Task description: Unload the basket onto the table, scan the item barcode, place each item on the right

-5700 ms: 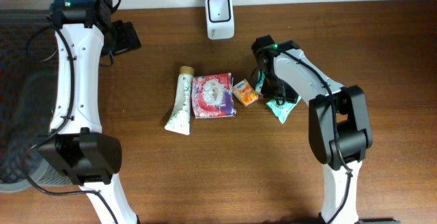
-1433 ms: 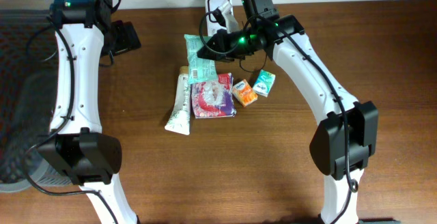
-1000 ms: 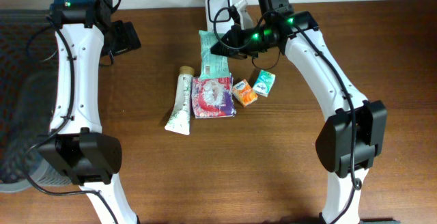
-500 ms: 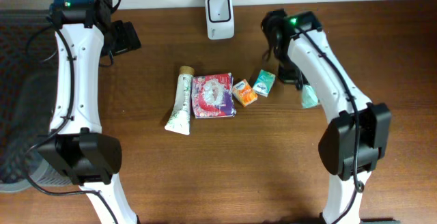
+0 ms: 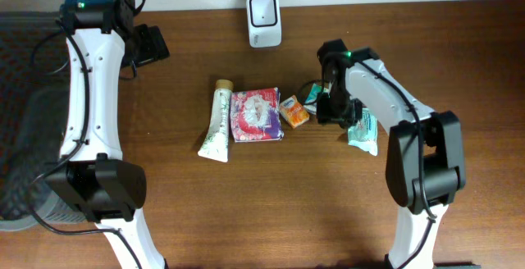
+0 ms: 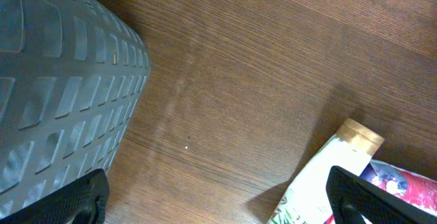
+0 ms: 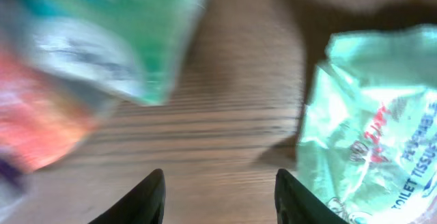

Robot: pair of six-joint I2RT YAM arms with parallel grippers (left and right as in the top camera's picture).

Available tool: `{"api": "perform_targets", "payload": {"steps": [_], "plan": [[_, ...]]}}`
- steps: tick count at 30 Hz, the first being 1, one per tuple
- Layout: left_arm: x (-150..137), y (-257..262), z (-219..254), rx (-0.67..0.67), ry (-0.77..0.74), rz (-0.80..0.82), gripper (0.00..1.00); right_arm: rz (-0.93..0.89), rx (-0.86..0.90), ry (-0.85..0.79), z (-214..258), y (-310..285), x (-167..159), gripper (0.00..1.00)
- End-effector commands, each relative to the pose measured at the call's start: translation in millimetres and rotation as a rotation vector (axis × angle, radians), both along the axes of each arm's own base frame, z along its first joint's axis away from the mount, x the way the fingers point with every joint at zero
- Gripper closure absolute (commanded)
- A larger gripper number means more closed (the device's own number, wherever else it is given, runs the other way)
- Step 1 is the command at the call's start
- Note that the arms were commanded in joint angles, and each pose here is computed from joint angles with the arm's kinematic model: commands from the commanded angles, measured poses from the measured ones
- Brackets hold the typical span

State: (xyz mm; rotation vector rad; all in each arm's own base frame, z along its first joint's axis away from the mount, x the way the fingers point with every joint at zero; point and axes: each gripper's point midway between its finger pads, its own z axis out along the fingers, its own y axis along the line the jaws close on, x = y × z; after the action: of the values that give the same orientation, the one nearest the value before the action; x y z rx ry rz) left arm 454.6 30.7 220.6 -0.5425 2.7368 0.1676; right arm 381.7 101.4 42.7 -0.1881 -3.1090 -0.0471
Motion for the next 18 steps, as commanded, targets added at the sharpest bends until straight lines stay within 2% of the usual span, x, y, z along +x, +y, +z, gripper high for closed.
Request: {"api": "perform_targets", "payload": {"steps": [1, 3, 4, 5, 6, 8, 9, 11, 14, 16, 18], "plan": [[-2, 0, 12, -0.008, -0.032, 0.01, 0.01, 0.017, 0.096, -0.044, 58, 9, 16, 0.31], [-2, 0, 12, -0.008, -0.032, 0.01, 0.01, -0.006, 0.099, -0.065, 88, -1, 22, 0.11], [-2, 0, 12, -0.008, -0.032, 0.01, 0.01, -0.015, 0.101, -0.076, 94, -5, 25, 0.12], [-2, 0, 12, -0.008, -0.032, 0.01, 0.01, -0.027, 0.107, -0.084, 98, -9, 27, 0.3], [-2, 0, 12, -0.008, -0.032, 0.01, 0.01, -0.029, 0.105, -0.084, 98, -10, 27, 0.31], [-2, 0, 12, -0.008, -0.032, 0.01, 0.01, -0.03, 0.063, -0.091, 97, -17, 29, 0.05], [-2, 0, 12, -0.008, -0.032, 0.01, 0.01, -0.032, 0.011, -0.097, 96, -26, 29, 0.01], [-2, 0, 12, -0.008, -0.032, 0.01, 0.01, -0.033, -0.062, -0.084, 95, -42, 26, 0.01], [-2, 0, 12, -0.008, -0.032, 0.01, 0.01, -0.032, -0.059, -0.047, 94, -60, 20, 0.01], [-2, 0, 12, -0.008, -0.032, 0.01, 0.01, 0.036, 0.056, -0.017, 95, -58, 14, 0.01], [-2, 0, 12, -0.008, -0.032, 0.01, 0.01, 0.02, 0.074, 0.021, 94, -72, 6, 0.01]]}}
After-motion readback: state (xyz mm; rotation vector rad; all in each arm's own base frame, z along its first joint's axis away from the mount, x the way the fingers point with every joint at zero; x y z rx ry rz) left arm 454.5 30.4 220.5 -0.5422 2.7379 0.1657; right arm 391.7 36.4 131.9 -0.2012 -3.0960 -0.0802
